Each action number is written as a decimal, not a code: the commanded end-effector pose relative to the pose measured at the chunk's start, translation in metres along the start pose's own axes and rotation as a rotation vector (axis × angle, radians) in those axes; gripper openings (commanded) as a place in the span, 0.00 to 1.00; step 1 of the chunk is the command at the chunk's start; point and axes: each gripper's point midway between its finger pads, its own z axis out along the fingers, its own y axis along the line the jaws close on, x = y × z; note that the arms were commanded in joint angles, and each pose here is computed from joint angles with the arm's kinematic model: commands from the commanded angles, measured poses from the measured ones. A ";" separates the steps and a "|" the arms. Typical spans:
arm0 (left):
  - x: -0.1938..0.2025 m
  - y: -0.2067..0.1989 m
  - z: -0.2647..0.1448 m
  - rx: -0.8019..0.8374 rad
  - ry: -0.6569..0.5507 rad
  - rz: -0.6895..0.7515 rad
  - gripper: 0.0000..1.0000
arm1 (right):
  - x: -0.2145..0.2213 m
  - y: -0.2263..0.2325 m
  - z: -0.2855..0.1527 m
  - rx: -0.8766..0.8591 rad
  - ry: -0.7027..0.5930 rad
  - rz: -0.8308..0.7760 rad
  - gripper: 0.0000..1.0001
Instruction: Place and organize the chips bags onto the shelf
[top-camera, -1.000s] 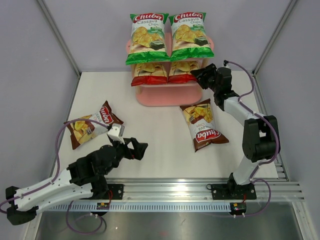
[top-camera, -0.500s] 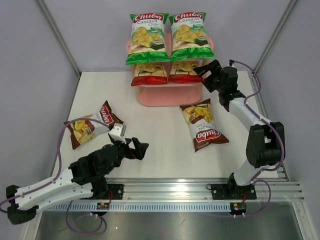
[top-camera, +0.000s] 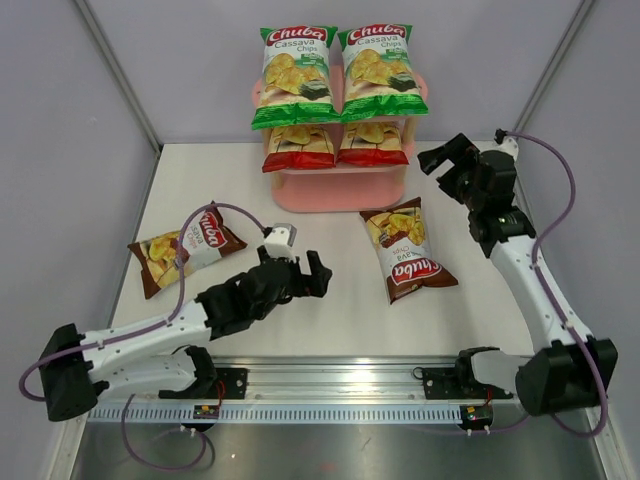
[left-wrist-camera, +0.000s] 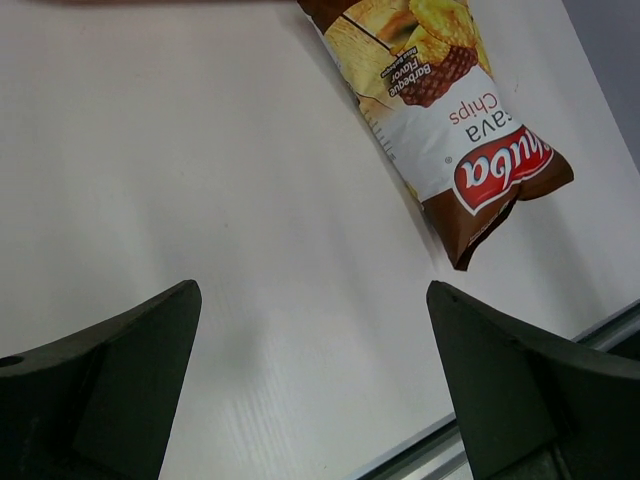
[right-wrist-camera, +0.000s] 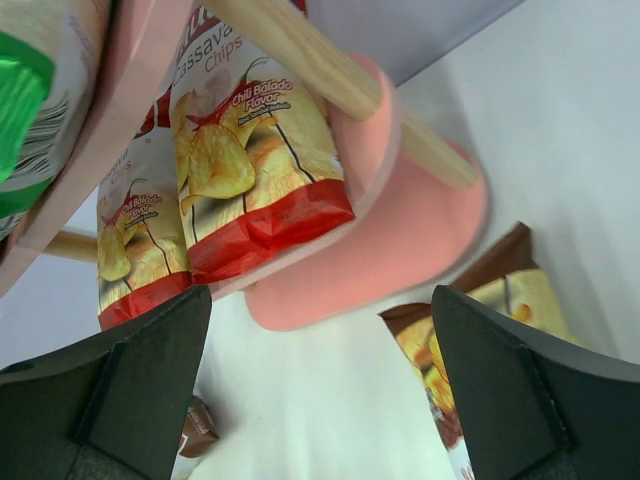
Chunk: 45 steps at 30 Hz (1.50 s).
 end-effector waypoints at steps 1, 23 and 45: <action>-0.035 -0.039 0.023 0.131 -0.058 -0.164 0.99 | -0.002 -0.039 -0.046 0.181 -0.033 -0.063 0.99; 0.019 -0.096 0.220 0.328 0.226 -0.376 0.99 | 0.047 0.001 -0.195 -0.212 0.059 -0.073 0.98; 0.086 -0.102 0.263 0.328 0.277 -0.471 0.84 | 0.060 0.014 -0.191 -0.297 0.127 -0.047 0.95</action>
